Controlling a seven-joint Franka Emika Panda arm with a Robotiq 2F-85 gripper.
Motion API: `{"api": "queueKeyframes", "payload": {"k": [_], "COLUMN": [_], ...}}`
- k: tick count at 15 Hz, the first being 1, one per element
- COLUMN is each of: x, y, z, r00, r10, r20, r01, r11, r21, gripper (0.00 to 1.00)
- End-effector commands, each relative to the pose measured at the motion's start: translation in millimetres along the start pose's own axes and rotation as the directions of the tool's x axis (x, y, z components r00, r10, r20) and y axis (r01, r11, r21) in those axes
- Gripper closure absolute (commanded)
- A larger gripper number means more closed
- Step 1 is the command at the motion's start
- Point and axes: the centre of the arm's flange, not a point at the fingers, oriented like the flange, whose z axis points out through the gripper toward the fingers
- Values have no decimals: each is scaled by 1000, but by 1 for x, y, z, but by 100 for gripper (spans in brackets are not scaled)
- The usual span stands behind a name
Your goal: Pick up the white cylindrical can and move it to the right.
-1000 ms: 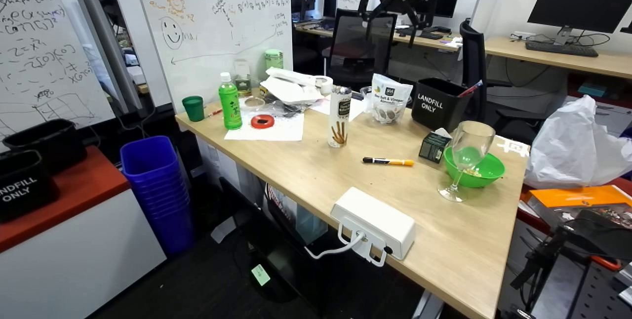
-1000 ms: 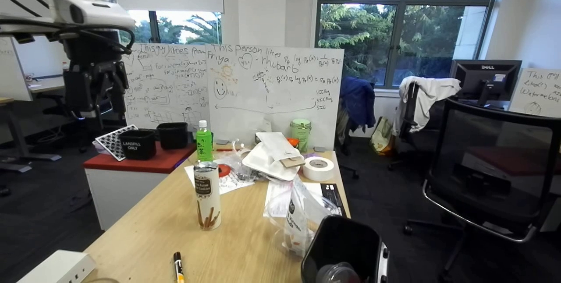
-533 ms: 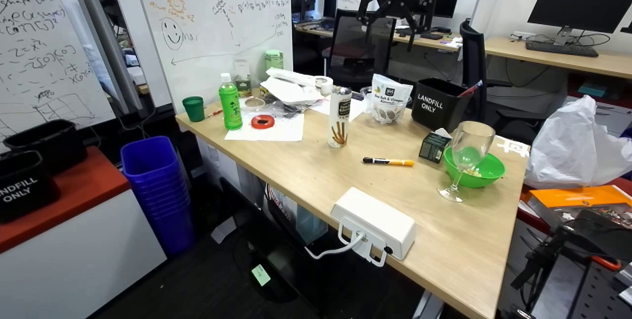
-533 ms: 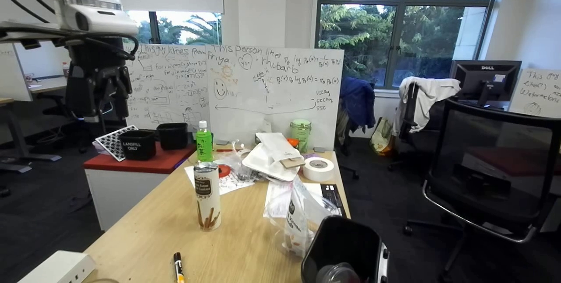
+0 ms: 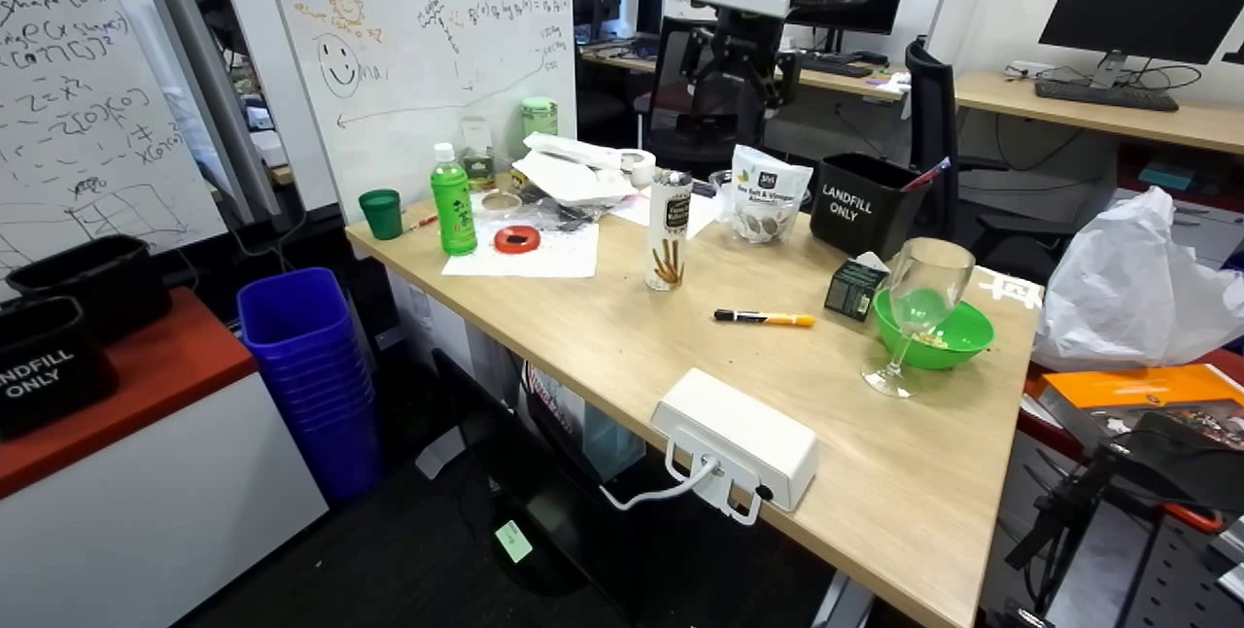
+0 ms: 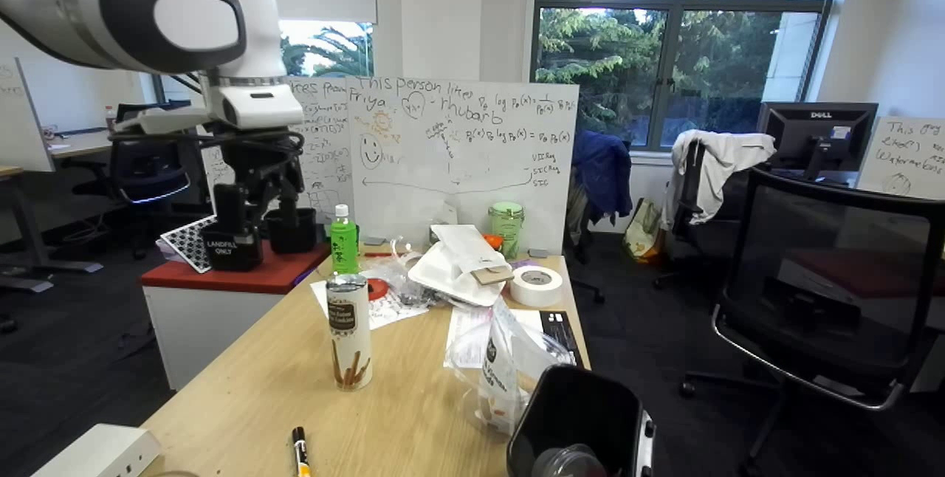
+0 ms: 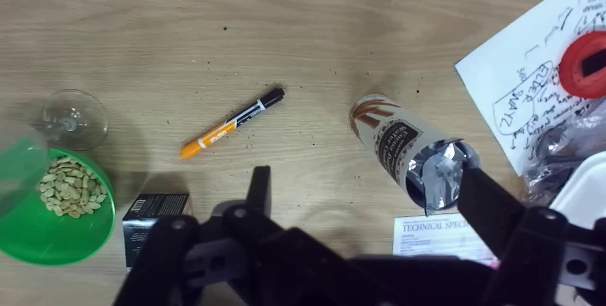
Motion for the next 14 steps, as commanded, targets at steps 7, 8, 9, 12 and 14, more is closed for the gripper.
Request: {"api": "queueKeyframes", "payload": {"k": [7,8,9,12,14], "x": [31,30,29,28,27], "y": [-27,-26,-25,-25,-27], "z": [47,52,56,67,73], "r00": [982,982,982,981,980], "r10": [186,185,185,184,184], "r20": [-39,-44,-49,-69,-74], "r01": [-186,-185,-185,-185,-186], "r11": [983,983,983,982,982], "r21": [11,4,-3,-20,-24], "gripper": [0,0,0,0,0]}}
